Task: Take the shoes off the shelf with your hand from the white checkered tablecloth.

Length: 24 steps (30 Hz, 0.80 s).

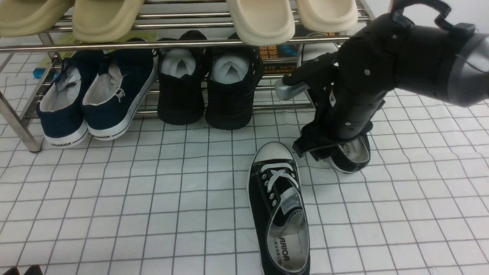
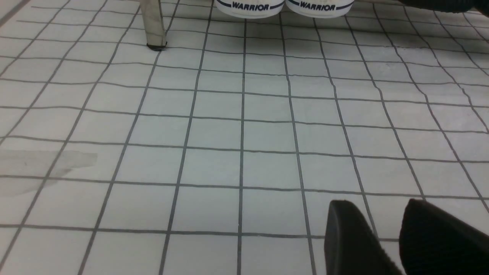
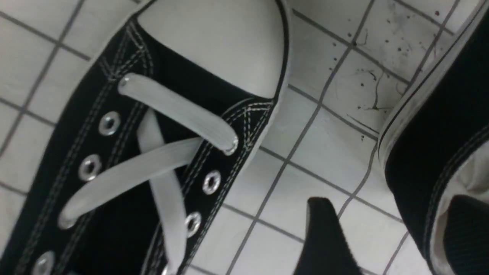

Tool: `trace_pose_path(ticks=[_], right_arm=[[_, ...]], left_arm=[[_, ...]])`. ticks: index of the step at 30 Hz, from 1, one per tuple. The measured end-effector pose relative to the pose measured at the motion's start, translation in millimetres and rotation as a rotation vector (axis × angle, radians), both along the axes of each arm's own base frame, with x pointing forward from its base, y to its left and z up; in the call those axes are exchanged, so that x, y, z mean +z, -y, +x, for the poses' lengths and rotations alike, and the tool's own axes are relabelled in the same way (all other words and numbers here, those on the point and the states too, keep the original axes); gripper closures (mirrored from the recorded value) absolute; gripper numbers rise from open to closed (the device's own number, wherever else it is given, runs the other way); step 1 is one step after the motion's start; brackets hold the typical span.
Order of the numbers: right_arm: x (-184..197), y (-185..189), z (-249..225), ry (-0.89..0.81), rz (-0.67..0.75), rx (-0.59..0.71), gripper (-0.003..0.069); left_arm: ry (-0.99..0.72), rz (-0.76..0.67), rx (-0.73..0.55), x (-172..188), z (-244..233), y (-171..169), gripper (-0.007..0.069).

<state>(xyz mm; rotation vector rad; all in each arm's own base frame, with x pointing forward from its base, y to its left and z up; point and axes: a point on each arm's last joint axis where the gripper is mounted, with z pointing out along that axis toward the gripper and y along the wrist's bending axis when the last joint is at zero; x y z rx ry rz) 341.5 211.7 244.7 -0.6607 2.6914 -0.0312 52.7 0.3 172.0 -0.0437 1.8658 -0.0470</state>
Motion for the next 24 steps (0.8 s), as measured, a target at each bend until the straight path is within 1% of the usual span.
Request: trace_pose_path(ticks=[7,12,15,17,18,21,22,23,24], right_arm=[[-23,2,14,0.035,-0.073,-0.054,0.0268],[-27,1,19,0.064,-0.077,-0.051,0.0281],[-33,-1,22,0.076,-0.061,-0.061,0.0309],[-42,-3,25,0.071,-0.058,-0.078,0.0356],[-47,-3,26,0.064,-0.061,-0.09,0.0398],[-53,-3,25,0.038,-0.074,-0.115,0.0573],[-53,-2,25,0.032,-0.077,-0.118,0.0596],[-49,-1,20,0.003,-0.089,-0.124,0.0646],[-47,-2,20,0.005,-0.086,-0.122,0.0646]], left_arm=[[0.0,0.0,0.0,0,0,0,0.0389],[0.0,0.0,0.0,0,0,0,0.0389],[0.0,0.0,0.0,0,0,0,0.0389],[0.0,0.0,0.0,0,0,0,0.0389],[0.0,0.0,0.0,0,0,0,0.0389],[0.0,0.0,0.0,0,0,0,0.0389],[0.0,0.0,0.0,0,0,0,0.0389],[0.0,0.0,0.0,0,0,0,0.0389],[0.0,0.0,0.0,0,0,0,0.0389]])
